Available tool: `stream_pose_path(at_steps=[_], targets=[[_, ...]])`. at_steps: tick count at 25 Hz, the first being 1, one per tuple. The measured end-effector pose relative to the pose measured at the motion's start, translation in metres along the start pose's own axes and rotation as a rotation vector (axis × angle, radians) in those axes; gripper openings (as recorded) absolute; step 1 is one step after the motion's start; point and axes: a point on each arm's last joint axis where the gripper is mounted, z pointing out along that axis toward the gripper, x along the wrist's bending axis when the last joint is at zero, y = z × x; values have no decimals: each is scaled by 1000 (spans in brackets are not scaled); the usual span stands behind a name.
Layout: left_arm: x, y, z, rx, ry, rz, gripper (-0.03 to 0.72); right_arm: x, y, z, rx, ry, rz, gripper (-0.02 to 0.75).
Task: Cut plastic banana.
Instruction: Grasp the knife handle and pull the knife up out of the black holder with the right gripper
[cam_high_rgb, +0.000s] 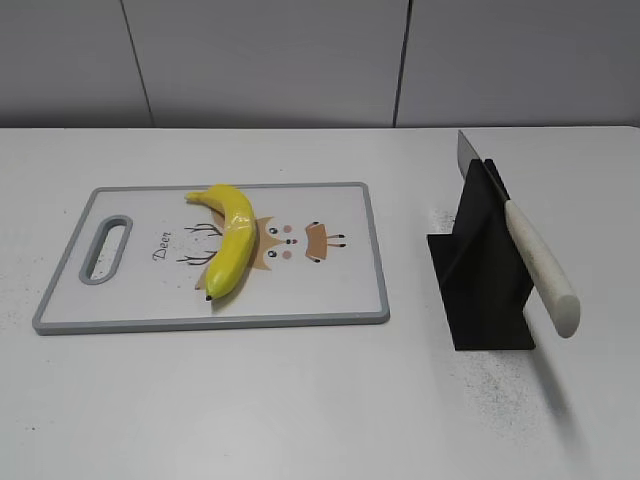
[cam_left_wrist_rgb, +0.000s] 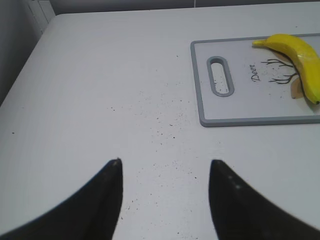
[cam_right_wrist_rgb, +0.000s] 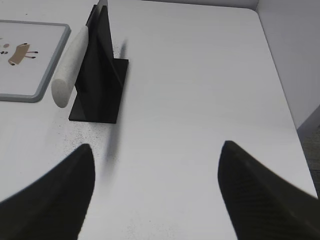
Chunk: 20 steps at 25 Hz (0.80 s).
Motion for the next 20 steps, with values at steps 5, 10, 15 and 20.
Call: stream_pose_path(at_steps=[5,10,15,20], targets=[[0,0,0,0,0,0,588,0,0,0,0,0,0,580],[0,0,0,0,0,0,588,0,0,0,0,0,0,580],[0,0,0,0,0,0,588,0,0,0,0,0,0,580],[0,0,0,0,0,0,588,0,0,0,0,0,0,580]])
